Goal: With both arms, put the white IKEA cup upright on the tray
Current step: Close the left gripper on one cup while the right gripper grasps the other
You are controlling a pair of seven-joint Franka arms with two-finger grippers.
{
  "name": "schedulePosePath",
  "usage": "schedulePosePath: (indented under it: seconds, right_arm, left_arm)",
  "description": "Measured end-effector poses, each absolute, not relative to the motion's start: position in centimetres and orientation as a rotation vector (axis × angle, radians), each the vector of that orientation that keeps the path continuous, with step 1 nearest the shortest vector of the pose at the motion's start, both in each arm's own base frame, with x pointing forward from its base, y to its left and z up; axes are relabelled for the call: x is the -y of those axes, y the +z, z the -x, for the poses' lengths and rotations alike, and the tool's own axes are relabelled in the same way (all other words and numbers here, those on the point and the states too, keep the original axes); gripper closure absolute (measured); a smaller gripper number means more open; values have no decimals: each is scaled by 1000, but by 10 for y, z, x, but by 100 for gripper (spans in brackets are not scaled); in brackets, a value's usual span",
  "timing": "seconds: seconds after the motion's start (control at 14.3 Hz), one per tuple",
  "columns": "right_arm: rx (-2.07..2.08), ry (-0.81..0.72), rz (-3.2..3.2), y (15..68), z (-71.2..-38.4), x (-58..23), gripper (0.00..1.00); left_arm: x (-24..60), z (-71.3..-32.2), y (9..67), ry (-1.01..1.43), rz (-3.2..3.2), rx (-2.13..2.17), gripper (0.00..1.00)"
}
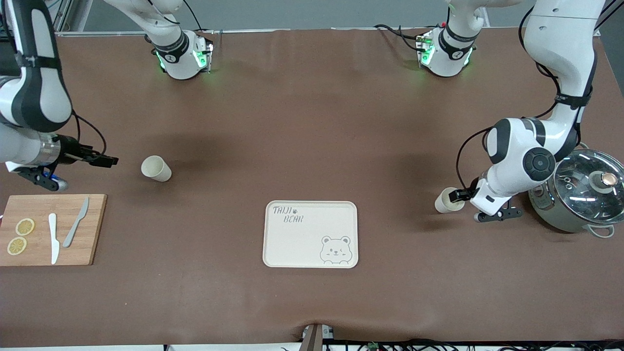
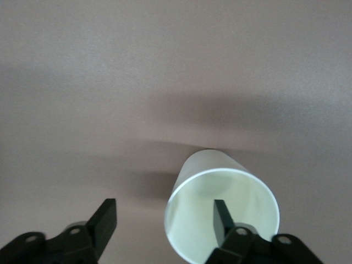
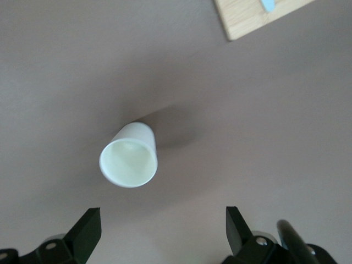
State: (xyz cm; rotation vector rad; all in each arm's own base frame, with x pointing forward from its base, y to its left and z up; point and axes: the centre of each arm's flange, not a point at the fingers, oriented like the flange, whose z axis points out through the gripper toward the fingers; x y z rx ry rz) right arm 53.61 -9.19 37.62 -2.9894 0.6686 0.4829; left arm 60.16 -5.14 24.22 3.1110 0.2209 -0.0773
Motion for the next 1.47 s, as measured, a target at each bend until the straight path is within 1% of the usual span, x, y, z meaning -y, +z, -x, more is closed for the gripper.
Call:
schedulePosePath:
  seconds: [0.07, 0.14, 0.28, 0.35, 0.42, 0.49, 0.56, 0.63, 0.77, 0.98, 1.12, 1.19, 1.47]
  right_arm:
    - [-673, 489, 2991, 376, -533, 87, 0]
    - [-679, 499, 2989, 371, -530, 87, 0]
    - [-694, 465, 2991, 355, -526, 90, 0]
    - [-702, 398, 2998, 343, -525, 91, 0]
    - [-710, 323, 3006, 330, -523, 91, 0]
    - [-715, 268, 3011, 317, -519, 91, 0]
    - [-719, 245, 3013, 306, -513, 90, 0]
    - [-720, 247, 3013, 298, -507, 90, 0]
    - [-716, 265, 3014, 288, -500, 87, 0]
    - [-691, 199, 3028, 268, -489, 75, 0]
    - [-677, 184, 3034, 255, -479, 67, 0]
    - [-675, 188, 3035, 251, -476, 66, 4]
    - [-695, 216, 3033, 245, -469, 57, 7]
  left_arm:
    - [52, -602, 240, -75, -3108, -223, 25]
    - [52, -602, 239, -74, -3107, -224, 33]
    - [52, -602, 235, -80, -3107, -224, 52]
    - [52, -601, 233, -83, -3107, -224, 64]
    - [52, -601, 231, -85, -3103, -233, 74]
    - [53, -602, 231, -87, -3090, -256, 85]
    - [54, -602, 231, -89, -3075, -275, 95]
    - [54, -602, 232, -87, -3070, -280, 96]
    - [56, -603, 233, -83, -3068, -277, 96]
    - [62, -605, 236, -74, -3065, -265, 96]
    - [63, -607, 238, -65, -3063, -263, 96]
    - [63, -608, 240, -59, -3063, -263, 96]
    - [81, -618, 256, -11, -3045, -234, 96]
